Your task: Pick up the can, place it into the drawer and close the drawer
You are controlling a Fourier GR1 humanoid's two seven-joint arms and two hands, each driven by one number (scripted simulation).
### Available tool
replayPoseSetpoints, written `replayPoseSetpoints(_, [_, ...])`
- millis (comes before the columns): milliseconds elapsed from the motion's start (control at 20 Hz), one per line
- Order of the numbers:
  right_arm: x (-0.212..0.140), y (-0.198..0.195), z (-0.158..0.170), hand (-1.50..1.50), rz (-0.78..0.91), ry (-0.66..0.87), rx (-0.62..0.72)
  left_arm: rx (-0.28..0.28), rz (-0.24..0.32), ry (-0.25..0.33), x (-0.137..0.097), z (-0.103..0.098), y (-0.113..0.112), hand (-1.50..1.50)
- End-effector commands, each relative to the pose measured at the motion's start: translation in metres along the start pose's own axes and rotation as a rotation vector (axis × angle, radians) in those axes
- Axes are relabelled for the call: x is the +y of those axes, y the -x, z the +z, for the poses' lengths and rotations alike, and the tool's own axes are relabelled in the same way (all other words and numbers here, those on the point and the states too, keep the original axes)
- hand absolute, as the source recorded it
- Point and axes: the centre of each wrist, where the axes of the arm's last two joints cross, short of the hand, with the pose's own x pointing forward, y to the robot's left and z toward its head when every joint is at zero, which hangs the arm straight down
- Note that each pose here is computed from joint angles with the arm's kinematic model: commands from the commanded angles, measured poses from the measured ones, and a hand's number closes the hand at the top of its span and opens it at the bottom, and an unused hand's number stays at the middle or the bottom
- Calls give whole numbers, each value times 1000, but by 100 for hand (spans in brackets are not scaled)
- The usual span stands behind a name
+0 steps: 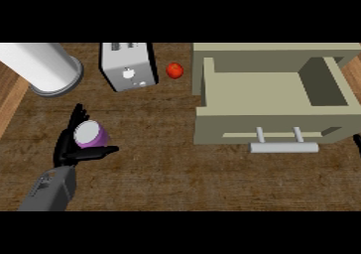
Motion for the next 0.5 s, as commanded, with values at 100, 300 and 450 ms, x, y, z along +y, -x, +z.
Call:
replayPoseSetpoints(100, [13,-18,11,-150,-1,-7,-11,-14,31,33,-21,-15,-8,150])
replayPoseSetpoints(300, [8,-6,3,-150,-7,31,2,-44,58,72,-15,-18,-12,150])
replayPoseSetpoints(450, [-11,0,-9,-150,-26,18,-9,-50,113,83,-31,-6,-6,150])
